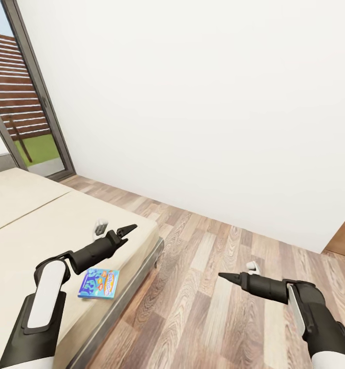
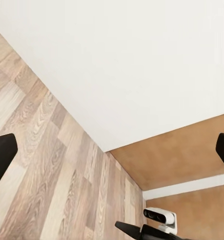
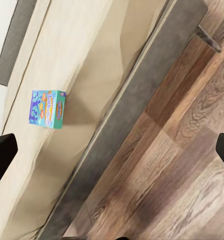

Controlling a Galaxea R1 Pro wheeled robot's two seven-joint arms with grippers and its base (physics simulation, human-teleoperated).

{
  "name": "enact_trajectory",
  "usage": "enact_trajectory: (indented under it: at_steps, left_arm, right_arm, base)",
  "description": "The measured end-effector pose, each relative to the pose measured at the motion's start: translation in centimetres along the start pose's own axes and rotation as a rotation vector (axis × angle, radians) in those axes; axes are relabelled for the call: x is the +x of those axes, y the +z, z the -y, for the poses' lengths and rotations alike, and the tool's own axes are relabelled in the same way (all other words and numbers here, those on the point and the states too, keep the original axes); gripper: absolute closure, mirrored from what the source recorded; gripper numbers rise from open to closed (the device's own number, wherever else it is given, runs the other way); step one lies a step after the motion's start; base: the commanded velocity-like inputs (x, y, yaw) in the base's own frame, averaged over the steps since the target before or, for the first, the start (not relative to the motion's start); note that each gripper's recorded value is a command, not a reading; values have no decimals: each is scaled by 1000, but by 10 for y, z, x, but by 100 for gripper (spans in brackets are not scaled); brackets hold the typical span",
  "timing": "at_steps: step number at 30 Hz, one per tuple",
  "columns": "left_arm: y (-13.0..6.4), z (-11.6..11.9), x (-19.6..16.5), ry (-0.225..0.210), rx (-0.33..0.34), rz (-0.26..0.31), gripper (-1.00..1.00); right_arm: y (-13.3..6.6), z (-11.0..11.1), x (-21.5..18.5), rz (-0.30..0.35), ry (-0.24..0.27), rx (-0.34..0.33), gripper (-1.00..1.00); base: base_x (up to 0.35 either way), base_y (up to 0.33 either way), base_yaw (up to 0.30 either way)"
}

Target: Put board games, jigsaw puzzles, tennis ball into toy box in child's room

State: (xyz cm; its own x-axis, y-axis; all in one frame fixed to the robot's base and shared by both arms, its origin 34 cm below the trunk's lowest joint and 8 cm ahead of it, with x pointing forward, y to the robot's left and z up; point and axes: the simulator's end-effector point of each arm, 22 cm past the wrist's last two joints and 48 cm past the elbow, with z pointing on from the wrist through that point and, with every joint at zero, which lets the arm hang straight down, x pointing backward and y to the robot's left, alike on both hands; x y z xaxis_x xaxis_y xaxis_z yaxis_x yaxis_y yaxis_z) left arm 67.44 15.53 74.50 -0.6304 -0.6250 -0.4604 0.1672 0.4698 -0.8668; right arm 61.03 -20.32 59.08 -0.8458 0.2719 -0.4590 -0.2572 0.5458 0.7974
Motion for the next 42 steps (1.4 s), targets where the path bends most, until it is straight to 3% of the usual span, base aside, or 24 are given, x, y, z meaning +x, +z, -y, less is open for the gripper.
enact_trajectory:
  at_steps: [18, 35, 38, 42]
  left_arm:
    - [-2, 11, -3, -21, 56, 8, -100]
    - [-4, 10, -4, -25, 59, 12, -100]
    - [-4, 10, -4, -24, 59, 13, -100]
    - [-5, 15, -6, -19, 74, 19, -100]
  right_arm:
    - [5, 4, -9, 3, 37, 3, -100]
    - [8, 7, -7, -5, 50, 12, -100]
    - [14, 14, -4, -13, 73, 26, -100]
    - [33, 18, -4, -36, 141, 19, -100]
  base:
    - [0, 0, 0]
    - [0, 0, 0]
    - [0, 0, 0]
    - [0, 0, 0]
